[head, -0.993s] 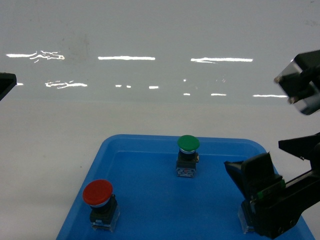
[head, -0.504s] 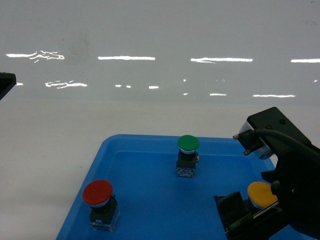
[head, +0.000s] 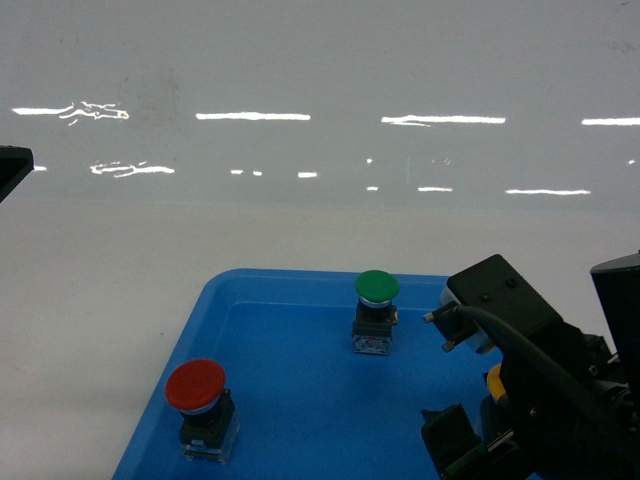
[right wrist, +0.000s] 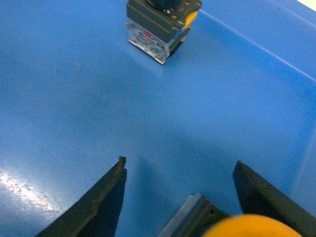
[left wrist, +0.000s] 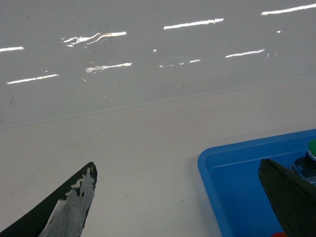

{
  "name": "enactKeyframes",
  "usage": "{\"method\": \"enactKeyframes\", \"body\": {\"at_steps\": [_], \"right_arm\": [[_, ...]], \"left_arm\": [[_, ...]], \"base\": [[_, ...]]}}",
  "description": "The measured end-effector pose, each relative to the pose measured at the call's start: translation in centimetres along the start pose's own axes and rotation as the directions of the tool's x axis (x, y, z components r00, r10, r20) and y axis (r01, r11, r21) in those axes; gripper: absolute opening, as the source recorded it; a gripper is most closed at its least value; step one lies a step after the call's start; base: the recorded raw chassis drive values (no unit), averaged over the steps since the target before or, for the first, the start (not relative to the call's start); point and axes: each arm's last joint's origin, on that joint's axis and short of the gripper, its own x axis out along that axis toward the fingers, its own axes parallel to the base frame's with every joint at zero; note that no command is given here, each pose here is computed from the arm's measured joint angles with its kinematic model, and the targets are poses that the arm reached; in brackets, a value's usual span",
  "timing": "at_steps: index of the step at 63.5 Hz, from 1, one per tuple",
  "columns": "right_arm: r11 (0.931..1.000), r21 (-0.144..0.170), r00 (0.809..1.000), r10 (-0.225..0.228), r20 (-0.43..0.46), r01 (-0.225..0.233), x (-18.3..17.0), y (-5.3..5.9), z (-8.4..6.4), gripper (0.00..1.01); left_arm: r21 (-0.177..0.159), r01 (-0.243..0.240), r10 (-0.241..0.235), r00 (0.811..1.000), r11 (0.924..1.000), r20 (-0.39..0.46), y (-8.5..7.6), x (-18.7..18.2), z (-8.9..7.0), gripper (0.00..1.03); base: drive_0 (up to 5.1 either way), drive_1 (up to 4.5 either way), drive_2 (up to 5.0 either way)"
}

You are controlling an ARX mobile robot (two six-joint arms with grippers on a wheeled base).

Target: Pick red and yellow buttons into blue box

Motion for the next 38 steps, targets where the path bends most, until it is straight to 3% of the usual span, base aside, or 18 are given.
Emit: {"method": "enactKeyframes", "body": {"at_steps": [8,29,38], "right_arm": [[1.0000,-0.005,1.000,-0.003,-0.014,0.003,0.0,0.5,-0.2,0.39],[0.9987,0.019,0.999,-0.047,0.011,0.047,-1.0,0.3,-1.1,0.39],[0.9928,0.060,0.990,-0.109,0.092,0.104,-3.4,-1.3,-0.5,0.39]], "left_arm": [[0.003,0.000,0.000,1.000,1.0000,0.000,0.0,0.0,0.0,0.98],[0.003,0.000,0.000,1.000,1.0000,0.000,0.0,0.0,0.0,0.98],[0.003,0.000,0.000,1.000,1.0000,0.000,0.0,0.0,0.0,0.98]], "base": [[0.0,0.00,0.0],[0.0,0.00,0.0],[0.0,0.00,0.0]]}}
